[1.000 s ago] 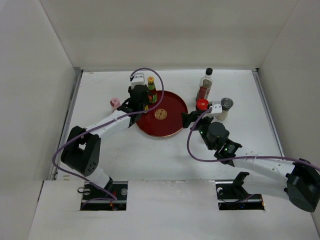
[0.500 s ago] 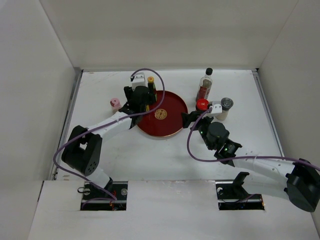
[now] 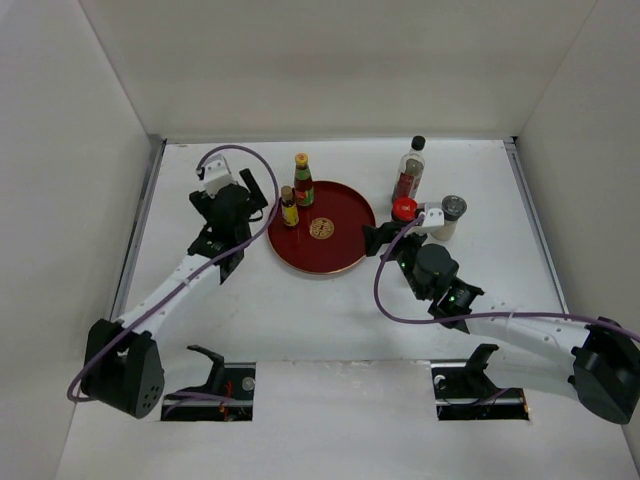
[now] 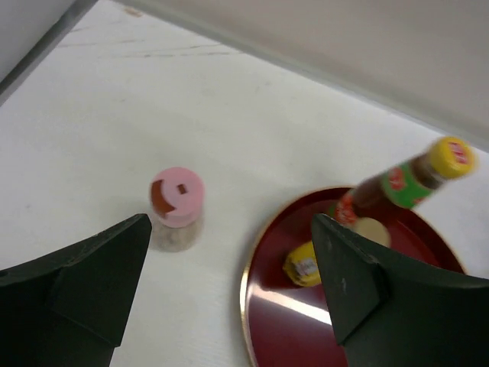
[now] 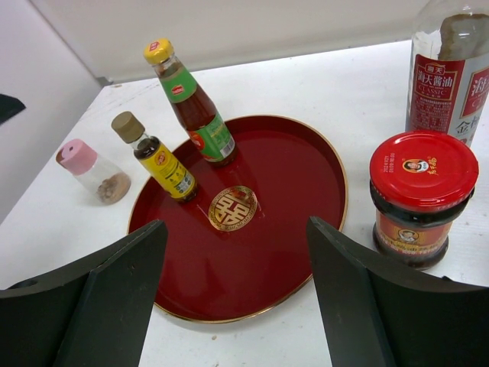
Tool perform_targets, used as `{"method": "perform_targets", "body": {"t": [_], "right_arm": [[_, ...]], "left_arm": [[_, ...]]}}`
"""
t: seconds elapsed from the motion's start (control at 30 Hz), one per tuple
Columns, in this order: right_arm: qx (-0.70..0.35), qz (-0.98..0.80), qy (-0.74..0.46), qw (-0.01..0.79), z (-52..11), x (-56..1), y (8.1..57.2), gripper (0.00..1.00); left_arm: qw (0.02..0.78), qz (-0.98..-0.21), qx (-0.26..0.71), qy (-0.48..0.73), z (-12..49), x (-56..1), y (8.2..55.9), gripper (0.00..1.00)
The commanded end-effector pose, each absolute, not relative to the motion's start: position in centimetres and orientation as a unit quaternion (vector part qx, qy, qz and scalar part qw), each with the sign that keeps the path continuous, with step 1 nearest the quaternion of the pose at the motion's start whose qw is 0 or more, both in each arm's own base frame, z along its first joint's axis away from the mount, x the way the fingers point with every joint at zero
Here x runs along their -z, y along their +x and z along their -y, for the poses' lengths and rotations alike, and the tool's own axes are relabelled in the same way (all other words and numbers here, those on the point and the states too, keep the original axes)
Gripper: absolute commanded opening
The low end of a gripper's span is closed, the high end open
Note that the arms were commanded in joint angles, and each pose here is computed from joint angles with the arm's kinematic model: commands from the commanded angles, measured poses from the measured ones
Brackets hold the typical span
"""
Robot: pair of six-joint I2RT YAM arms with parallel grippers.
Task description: Organize the condiment bottles
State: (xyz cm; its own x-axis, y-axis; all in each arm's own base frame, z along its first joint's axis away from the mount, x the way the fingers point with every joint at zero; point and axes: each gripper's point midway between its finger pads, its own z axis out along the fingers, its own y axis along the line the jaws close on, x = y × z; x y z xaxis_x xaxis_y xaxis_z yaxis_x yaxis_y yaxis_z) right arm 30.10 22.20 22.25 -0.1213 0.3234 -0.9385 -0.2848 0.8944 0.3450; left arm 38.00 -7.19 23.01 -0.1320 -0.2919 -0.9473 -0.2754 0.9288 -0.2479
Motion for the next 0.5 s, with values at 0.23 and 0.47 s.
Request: {"method": "perform_targets", "body": {"t": [0.23, 0.47], "right_arm": [[-0.248, -0.697, 0.016, 0.673, -23.1, -23.6, 30.4, 0.8], [-0.248, -0.697, 0.016, 0.673, -23.1, -23.6, 30.5, 0.81]], "left_arm": [[0.555, -0.796, -0.061, -0.234, 2.9, -15.7, 41.8, 0.83], [0.542, -0.8, -0.076, -0.245, 1.7, -13.8, 44.3, 0.8]]}}
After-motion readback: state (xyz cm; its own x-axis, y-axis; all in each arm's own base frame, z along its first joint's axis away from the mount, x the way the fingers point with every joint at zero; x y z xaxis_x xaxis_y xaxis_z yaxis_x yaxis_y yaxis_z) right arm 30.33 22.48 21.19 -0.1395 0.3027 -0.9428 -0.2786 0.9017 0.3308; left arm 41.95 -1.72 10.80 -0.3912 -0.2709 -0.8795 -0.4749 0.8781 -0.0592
